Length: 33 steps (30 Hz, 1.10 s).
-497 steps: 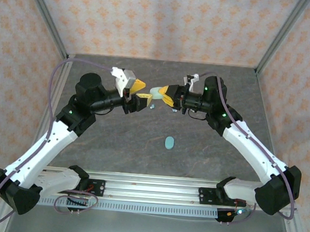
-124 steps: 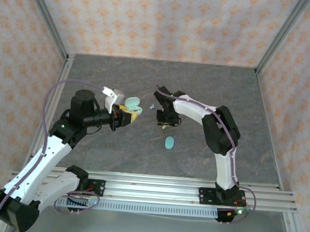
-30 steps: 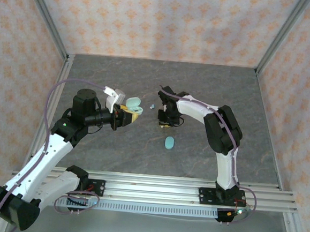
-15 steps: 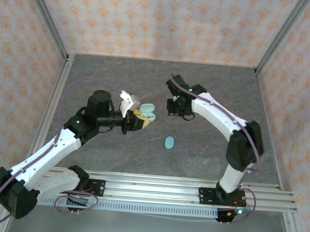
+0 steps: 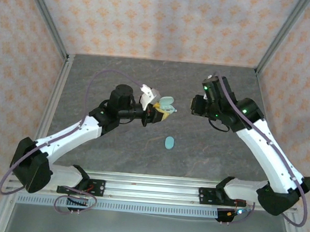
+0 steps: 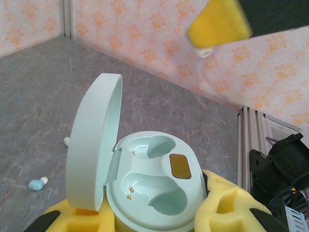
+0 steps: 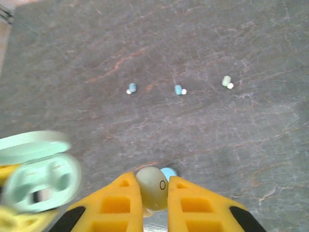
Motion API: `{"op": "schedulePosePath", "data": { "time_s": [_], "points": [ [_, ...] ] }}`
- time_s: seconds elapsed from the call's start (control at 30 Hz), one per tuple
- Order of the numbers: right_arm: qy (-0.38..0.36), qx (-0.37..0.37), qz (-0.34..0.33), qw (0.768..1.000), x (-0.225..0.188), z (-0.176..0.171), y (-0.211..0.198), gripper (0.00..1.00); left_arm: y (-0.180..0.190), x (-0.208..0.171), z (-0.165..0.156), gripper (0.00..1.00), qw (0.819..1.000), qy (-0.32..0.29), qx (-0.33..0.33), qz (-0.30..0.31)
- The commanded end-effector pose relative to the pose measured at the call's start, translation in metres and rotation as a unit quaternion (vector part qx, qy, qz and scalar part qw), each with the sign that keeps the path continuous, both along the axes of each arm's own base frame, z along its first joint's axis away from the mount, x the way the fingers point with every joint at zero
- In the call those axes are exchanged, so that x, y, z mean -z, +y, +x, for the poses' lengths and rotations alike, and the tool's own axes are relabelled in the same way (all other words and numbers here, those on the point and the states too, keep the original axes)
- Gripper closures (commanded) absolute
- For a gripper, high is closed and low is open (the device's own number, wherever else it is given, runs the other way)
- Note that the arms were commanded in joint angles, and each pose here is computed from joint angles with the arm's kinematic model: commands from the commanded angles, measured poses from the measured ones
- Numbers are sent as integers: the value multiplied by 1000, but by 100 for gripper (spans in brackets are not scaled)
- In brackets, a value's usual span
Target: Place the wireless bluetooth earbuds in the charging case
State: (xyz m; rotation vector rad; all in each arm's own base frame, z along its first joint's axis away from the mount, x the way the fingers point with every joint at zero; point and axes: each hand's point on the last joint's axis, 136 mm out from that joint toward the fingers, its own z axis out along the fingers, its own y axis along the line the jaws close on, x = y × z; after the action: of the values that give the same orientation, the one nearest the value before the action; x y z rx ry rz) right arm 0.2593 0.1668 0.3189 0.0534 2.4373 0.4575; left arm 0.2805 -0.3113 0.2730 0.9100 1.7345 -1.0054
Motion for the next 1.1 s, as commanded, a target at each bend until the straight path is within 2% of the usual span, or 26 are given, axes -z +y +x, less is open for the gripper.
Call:
{"op": "schedulePosePath", "data": {
  "time_s": [0.0,0.27,1.07],
  "points": [
    [15,-17,29,999,-10,-12,15,85,-14,-36,9,92,998,-59,0,-38],
    [30,-73,30,996,-13,-17,51,85,-28,-40,8,94,996,-79,11,-35],
    [40,-91,28,995,-1,-8,71,84,-29,-43,0,94,996,-80,22,-24]
  ]
}}
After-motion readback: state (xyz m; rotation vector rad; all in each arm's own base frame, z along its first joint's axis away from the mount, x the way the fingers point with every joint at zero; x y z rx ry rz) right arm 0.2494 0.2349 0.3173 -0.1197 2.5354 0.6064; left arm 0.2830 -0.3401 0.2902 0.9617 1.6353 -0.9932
